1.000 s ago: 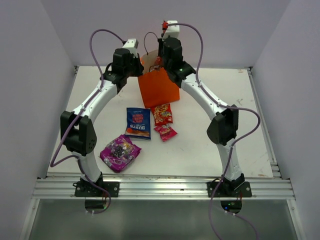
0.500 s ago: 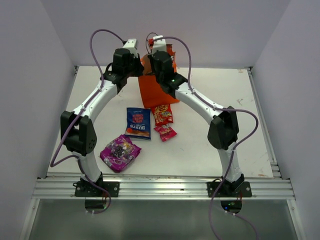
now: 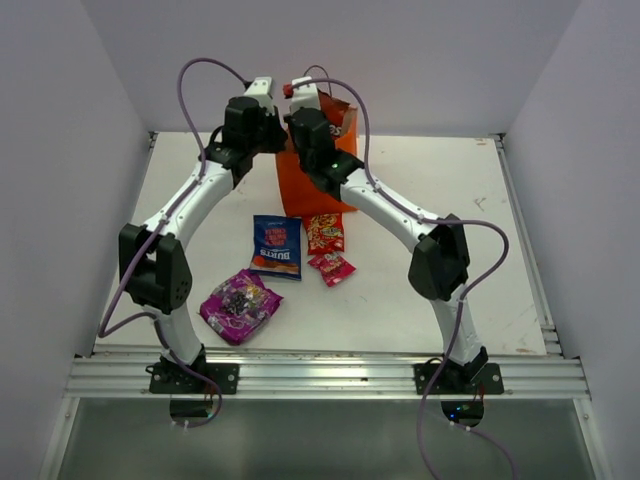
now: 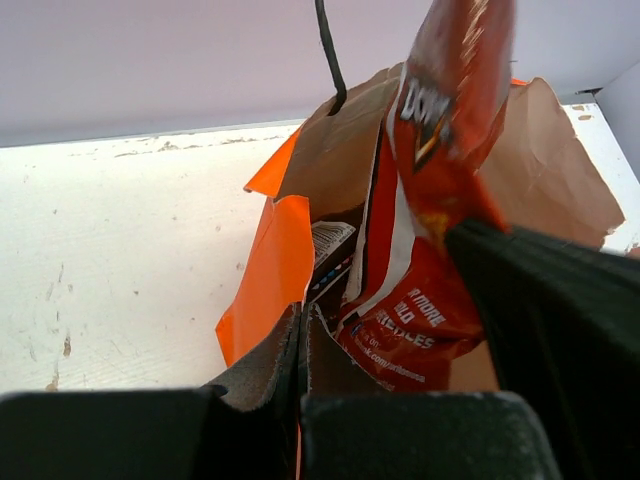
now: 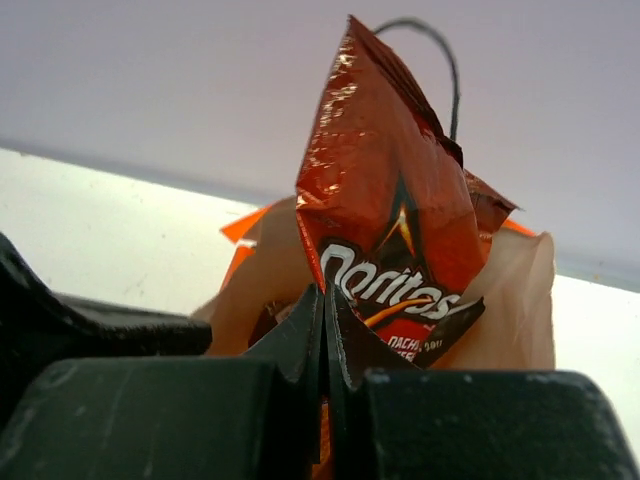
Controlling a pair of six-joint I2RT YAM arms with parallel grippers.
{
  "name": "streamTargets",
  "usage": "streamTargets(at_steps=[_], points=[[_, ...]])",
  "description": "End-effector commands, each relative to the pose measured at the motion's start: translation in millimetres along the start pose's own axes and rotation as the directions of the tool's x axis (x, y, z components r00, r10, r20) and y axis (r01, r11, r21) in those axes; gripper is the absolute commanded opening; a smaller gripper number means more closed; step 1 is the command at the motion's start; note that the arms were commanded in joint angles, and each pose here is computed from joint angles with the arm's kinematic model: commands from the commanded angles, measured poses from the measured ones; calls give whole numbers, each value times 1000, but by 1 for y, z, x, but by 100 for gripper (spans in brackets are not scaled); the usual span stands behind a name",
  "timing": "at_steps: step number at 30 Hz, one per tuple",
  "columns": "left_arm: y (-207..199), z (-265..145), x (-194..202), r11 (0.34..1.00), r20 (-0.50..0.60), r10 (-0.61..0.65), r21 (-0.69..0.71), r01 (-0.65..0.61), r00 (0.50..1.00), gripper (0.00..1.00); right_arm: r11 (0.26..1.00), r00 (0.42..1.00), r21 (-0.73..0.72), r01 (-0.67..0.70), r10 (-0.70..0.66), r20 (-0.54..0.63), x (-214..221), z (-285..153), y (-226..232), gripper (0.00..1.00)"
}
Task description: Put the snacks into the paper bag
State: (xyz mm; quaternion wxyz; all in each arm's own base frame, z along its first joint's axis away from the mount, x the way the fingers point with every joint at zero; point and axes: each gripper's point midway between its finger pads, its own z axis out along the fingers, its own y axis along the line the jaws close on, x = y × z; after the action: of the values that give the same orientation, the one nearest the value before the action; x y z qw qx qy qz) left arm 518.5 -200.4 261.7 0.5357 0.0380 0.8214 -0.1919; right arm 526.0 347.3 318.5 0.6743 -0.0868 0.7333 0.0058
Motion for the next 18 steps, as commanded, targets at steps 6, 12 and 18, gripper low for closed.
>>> streamTargets(at_steps=[6,12,18], points=[[-12,-19,-31,1000,88,18,22,-20,996,0,1000,999,16,26,-25,-29,-5,-37,-14,5],[-8,-21,-32,1000,93,25,3,-26,995,0,998,992,-68,-4,13,123,-88,-81,-30,71],[-7,-24,-33,1000,99,27,-5,-27,995,0,934,990,-356,14,36,135,-129,-150,-23,73]])
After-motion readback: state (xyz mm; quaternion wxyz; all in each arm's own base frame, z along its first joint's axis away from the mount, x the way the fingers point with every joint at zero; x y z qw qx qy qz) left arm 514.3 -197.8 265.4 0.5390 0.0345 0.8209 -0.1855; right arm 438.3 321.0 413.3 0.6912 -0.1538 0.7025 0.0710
